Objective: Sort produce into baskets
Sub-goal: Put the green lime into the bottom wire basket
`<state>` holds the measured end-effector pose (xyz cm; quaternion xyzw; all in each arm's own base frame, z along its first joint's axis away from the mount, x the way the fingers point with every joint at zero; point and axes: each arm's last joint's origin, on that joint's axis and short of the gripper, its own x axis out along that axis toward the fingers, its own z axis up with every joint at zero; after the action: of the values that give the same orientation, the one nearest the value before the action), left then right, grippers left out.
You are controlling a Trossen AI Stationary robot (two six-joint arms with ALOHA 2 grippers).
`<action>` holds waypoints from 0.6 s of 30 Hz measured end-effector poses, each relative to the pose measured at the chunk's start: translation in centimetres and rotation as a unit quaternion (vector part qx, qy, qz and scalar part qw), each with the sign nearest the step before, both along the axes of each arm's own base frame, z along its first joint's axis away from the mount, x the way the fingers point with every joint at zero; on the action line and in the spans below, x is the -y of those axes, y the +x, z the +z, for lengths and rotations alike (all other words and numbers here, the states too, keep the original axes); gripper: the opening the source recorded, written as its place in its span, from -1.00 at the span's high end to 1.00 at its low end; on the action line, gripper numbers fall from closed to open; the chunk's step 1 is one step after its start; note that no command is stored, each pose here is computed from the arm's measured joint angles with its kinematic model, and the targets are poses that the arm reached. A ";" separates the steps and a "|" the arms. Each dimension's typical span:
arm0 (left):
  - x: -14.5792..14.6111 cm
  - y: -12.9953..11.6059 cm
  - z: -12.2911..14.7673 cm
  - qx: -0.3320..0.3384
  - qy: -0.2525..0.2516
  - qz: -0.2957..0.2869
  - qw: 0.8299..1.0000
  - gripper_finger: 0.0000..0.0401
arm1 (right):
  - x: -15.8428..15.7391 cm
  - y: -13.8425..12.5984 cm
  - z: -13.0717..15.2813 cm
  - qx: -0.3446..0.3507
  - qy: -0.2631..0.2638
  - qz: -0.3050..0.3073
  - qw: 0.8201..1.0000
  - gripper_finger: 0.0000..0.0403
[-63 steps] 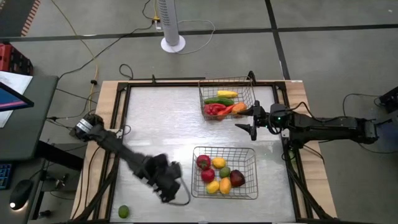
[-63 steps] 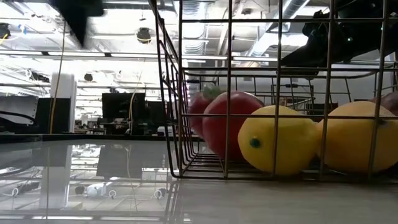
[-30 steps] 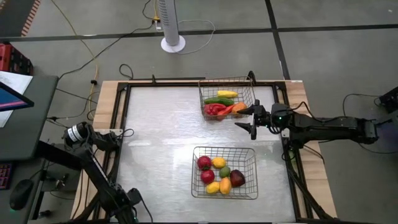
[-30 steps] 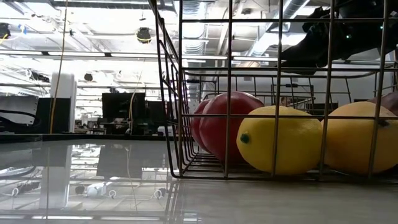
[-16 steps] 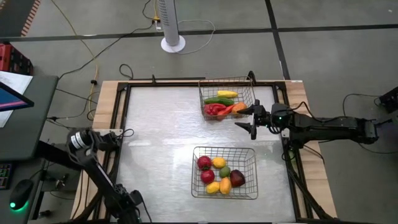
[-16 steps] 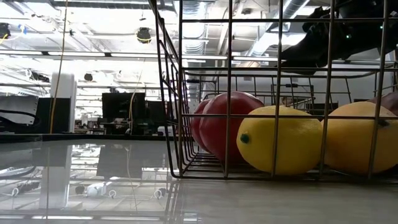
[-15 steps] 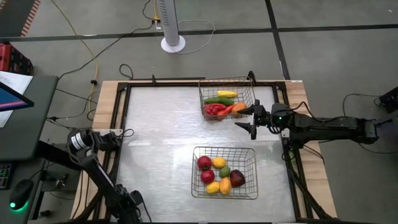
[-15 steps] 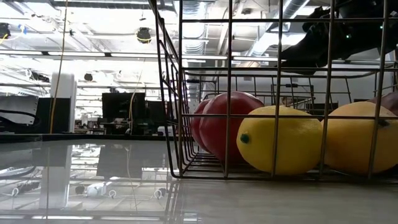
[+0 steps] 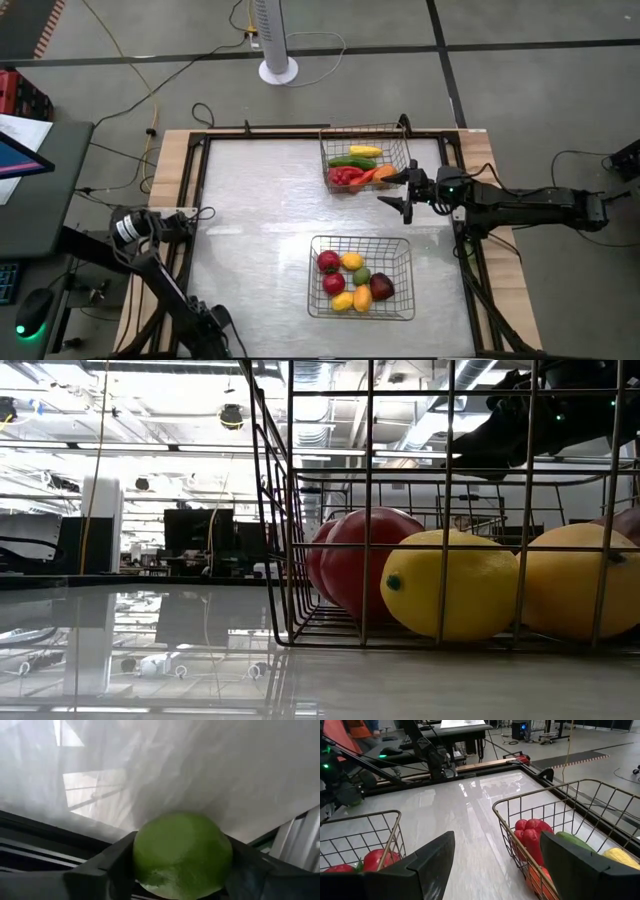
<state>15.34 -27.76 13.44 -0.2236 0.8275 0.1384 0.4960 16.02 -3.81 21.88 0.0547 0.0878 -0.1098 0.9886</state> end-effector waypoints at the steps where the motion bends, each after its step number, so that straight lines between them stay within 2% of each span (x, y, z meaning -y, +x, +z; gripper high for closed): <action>1: -0.1 0.2 0.0 0.001 0.000 0.003 1.000 -0.09 | 0.0 0.0 0.0 0.000 0.000 0.000 1.000 -0.56; 3: -0.4 0.7 0.1 0.004 -0.001 0.004 1.000 -0.01 | 0.0 0.0 0.0 0.000 0.000 0.000 1.000 -0.56; 6: -1.1 1.9 0.6 0.023 -0.005 0.002 1.000 0.01 | 0.0 0.0 0.0 0.001 0.000 0.000 1.000 -0.56; 11: -3.9 4.7 3.1 0.096 0.044 0.005 0.994 -0.06 | 0.0 0.0 0.0 0.002 0.000 0.000 1.000 -0.56; 14: -6.0 6.8 5.1 0.166 0.075 0.006 0.983 -0.08 | 0.0 0.0 0.0 0.003 0.001 0.000 1.000 -0.56; 18: -8.9 9.8 7.9 0.258 0.109 -0.005 0.960 -0.07 | 0.0 0.0 0.0 0.002 0.001 0.000 1.000 -0.56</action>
<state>25.13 -18.90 21.30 -0.1927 0.6524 0.1627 0.7147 16.03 -3.81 21.92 0.0562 0.0855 -0.1097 0.9887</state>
